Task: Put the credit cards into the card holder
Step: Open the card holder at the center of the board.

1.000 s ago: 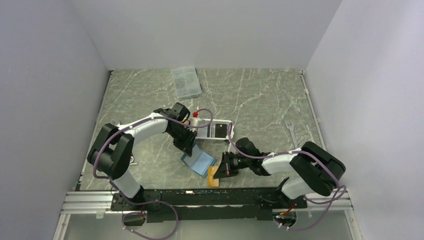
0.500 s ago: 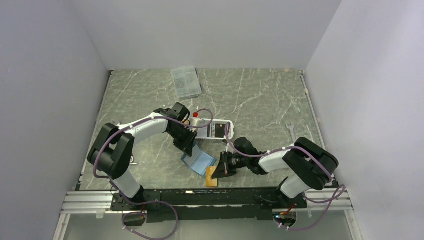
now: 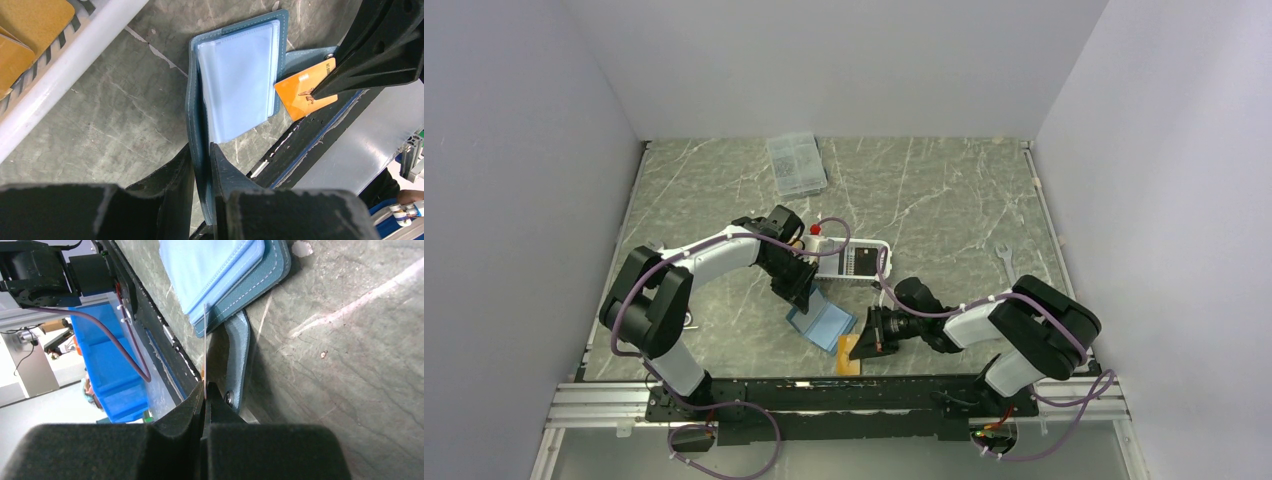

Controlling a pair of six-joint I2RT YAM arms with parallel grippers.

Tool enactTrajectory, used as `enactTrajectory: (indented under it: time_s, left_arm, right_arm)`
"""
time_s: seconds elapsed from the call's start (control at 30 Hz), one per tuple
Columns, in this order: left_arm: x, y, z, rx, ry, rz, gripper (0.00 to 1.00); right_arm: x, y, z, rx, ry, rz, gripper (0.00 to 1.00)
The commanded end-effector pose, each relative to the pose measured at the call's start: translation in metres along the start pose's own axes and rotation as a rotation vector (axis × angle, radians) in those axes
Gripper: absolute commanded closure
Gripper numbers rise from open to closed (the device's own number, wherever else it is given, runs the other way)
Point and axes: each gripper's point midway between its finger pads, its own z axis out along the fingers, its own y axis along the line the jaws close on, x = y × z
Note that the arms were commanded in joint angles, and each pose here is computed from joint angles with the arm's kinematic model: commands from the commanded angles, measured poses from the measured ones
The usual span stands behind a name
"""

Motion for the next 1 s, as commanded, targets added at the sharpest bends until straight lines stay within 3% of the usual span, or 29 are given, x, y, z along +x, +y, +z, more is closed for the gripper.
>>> enactTrajectory:
  time_s: [0.0,0.97]
  left_arm:
    - [-0.010,-0.005,-0.005,0.022,-0.034,0.033,0.78]
    - [-0.009,-0.007,-0.004,0.037,-0.031,0.035,0.81]
  right_arm:
    - [-0.004,0.006,-0.001,-0.027,-0.024,-0.029,1.00]
    - [-0.021,0.019,0.009,-0.046,-0.022,-0.082,1.00]
